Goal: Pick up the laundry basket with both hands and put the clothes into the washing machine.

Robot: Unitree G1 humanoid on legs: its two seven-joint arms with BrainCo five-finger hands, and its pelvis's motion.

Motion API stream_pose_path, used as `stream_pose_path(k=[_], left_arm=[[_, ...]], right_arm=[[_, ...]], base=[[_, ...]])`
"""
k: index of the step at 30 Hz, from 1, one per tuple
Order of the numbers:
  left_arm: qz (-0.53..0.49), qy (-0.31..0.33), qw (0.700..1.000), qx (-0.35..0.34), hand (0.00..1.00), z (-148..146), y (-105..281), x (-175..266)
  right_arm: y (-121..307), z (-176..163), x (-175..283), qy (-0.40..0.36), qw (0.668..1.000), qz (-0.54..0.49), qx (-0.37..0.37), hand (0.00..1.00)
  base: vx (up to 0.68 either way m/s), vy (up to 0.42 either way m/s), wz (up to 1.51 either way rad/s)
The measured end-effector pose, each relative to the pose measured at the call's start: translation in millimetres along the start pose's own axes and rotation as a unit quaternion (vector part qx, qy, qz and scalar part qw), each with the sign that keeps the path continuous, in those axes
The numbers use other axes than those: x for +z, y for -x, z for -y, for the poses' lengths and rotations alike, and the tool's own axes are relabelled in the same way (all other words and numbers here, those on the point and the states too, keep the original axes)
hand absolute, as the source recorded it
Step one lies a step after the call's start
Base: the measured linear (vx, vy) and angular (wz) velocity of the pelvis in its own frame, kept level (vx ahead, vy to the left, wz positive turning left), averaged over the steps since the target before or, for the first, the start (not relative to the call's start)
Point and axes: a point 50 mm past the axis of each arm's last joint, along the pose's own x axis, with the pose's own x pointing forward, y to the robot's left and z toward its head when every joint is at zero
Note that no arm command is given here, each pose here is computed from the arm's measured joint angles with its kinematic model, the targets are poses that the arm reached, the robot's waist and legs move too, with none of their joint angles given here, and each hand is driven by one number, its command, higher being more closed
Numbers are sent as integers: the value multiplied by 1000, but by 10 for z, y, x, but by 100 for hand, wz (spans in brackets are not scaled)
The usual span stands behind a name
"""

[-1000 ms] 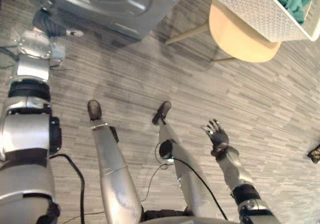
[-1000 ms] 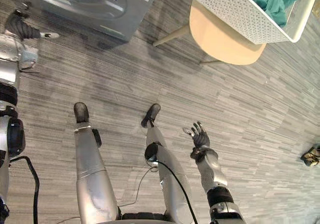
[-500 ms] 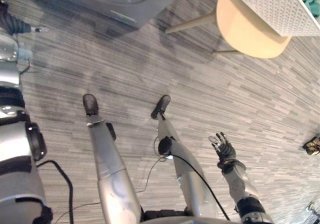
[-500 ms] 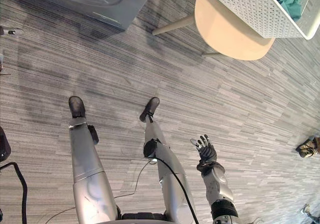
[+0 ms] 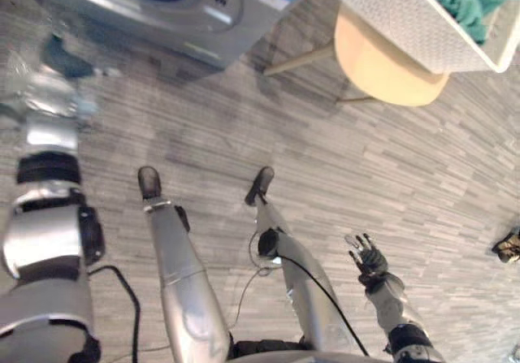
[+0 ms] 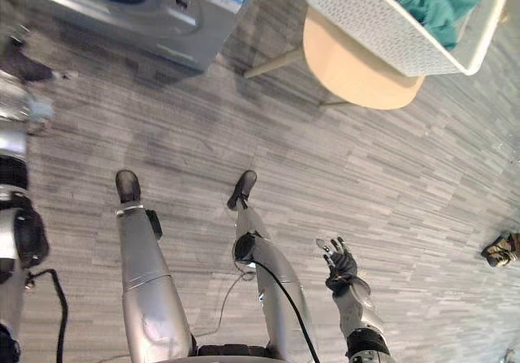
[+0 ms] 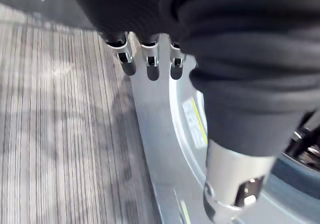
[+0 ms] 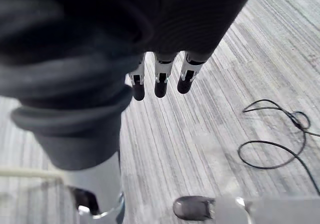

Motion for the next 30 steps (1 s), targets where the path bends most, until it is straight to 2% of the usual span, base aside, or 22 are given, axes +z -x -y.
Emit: stream_pose_path(k=[2,4,5,7,8,10,12,14,17,19,23,27,30], left_arm=[[-30,53,998,-35,0,249,97,-294],[-65,112,987,-97,0,631,287,-630],[-76,115,984,-114,0,741,354,-717],[-90,95,974,-186,0,1204,677,-946],[-92,96,970,-204,0,1327,785,-996],[-104,112,956,-249,0,1770,1260,-1156],[-140,135,946,-260,0,2115,1817,-1311],[-197,129,932,-274,0,2388,2343,-1480],[-254,158,906,-300,0,2655,2725,-1537],[-269,178,895,-308,0,2742,2765,-1525],[-268,178,901,-293,0,2754,2691,-1502],[-313,208,893,-248,0,2626,2698,-1689],[-352,209,885,-223,0,2516,2845,-1873]], right_arm=[[9,173,114,6,1000,9,-27,0],[43,438,258,18,997,15,-69,0],[54,488,279,22,997,14,-76,0],[76,588,352,29,995,20,-93,0],[79,594,343,29,995,19,-94,0],[91,562,225,13,995,9,-94,0],[159,521,-68,-21,995,-17,-95,0],[222,433,-344,-61,992,-37,-105,0],[214,324,-418,-99,989,-37,-104,0],[134,151,-218,-120,990,9,-75,0],[100,-216,262,-103,989,107,-7,0],[243,-802,736,-54,971,212,99,0],[380,-1053,969,3,953,274,129,0]], base=[[26,132,-19],[-12,136,-16],[-47,136,-30],[-70,163,-37],[-50,190,-52],[19,161,-60],[73,108,-63],[152,63,-67],[135,-27,-58],[135,-59,-60],[170,-121,-49],[162,-169,-61],[198,-238,-35]])
